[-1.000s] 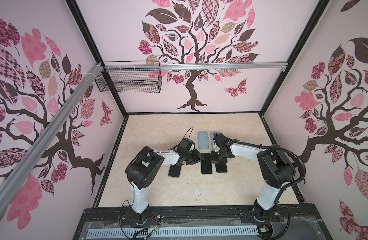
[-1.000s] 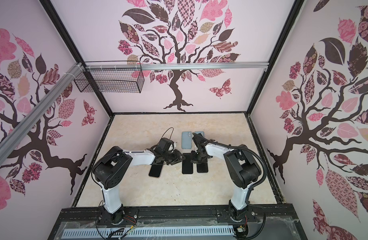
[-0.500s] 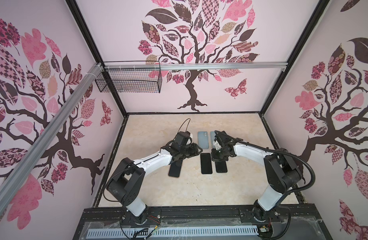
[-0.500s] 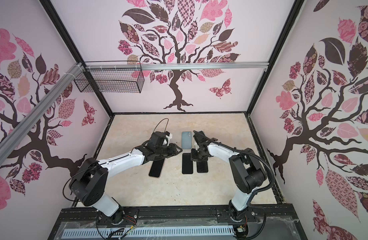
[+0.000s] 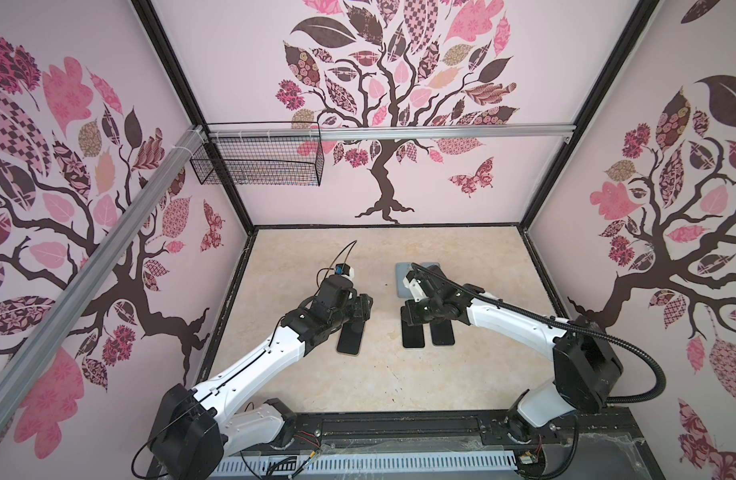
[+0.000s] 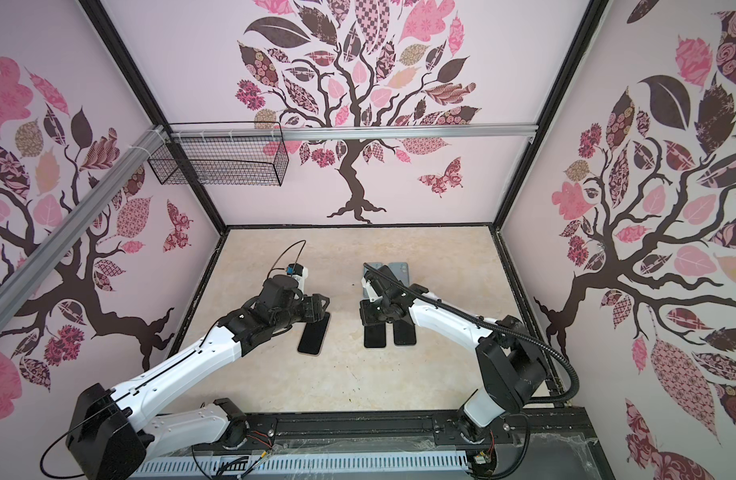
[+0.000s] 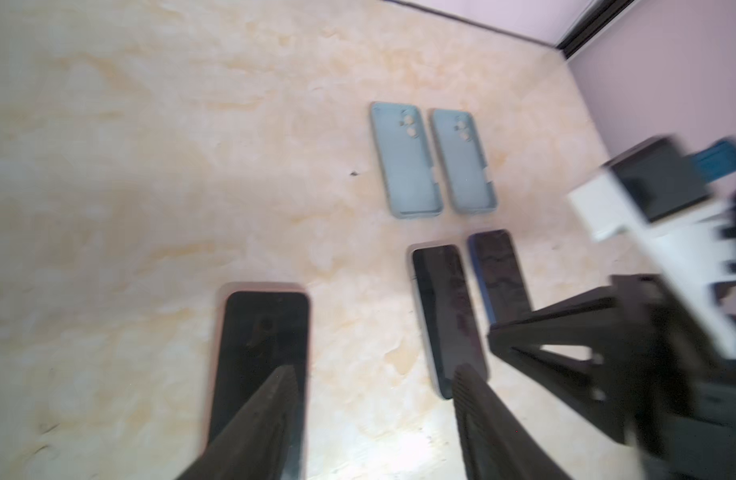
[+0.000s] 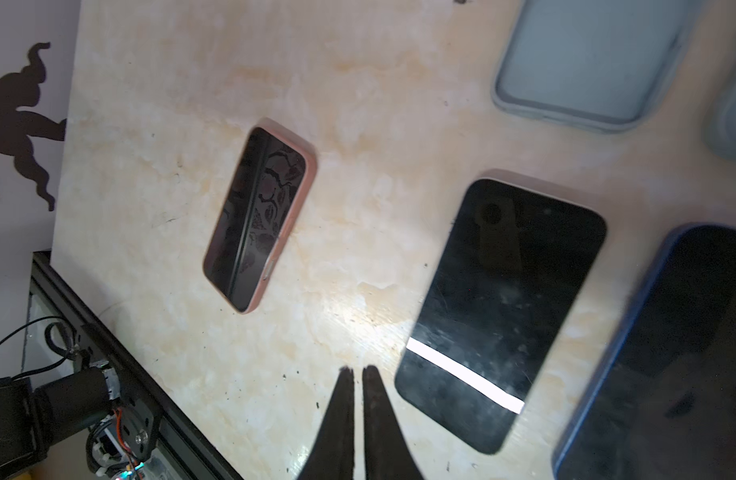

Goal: Take the phone out of the phone case
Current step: 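Release the silver phone, move left gripper over pink-cased phone while right rises, then lower the open left gripper around the pink-cased phone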

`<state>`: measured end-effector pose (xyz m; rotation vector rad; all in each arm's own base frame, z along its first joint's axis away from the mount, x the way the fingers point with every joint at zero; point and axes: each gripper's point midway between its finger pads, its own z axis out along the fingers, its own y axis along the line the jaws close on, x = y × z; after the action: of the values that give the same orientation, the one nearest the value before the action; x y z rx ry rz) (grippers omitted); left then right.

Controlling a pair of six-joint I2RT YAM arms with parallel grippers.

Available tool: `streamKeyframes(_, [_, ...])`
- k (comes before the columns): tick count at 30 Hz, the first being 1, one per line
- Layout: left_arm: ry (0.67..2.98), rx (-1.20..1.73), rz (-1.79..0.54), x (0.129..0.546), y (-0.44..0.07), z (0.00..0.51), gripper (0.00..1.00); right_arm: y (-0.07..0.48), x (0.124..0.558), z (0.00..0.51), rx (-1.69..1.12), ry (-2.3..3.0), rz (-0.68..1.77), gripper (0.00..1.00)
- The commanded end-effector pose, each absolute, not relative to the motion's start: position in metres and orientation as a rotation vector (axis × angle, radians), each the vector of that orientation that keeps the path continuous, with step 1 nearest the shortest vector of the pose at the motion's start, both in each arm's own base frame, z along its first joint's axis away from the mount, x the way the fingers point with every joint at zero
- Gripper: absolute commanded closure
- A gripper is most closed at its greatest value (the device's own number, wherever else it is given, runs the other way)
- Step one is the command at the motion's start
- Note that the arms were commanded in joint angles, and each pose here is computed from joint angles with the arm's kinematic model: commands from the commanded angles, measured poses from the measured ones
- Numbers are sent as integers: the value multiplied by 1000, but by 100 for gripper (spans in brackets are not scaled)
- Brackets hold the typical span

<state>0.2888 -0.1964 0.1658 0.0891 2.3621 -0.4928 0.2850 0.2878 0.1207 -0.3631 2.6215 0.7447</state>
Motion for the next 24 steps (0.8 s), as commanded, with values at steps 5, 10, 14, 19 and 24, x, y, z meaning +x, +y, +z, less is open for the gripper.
streamKeyframes(5, [2566, 72, -240, 255, -152, 99, 21, 294, 291, 203, -387, 2295, 881, 70])
streamKeyframes(10, [2620, 95, -248, 250, -153, 83, 13, 275, 291, 240, -340, 2135, 851, 51])
streamKeyframes(14, [2662, 127, -275, 250, -159, 73, 10, 269, 289, 247, -349, 2122, 818, 38])
streamKeyframes(19, [2735, 187, -290, 246, -167, 57, 10, 265, 287, 239, -344, 2143, 794, 30])
streamKeyframes(24, [2767, 203, -248, 246, -165, 49, 10, 264, 286, 230, -342, 2163, 792, 29])
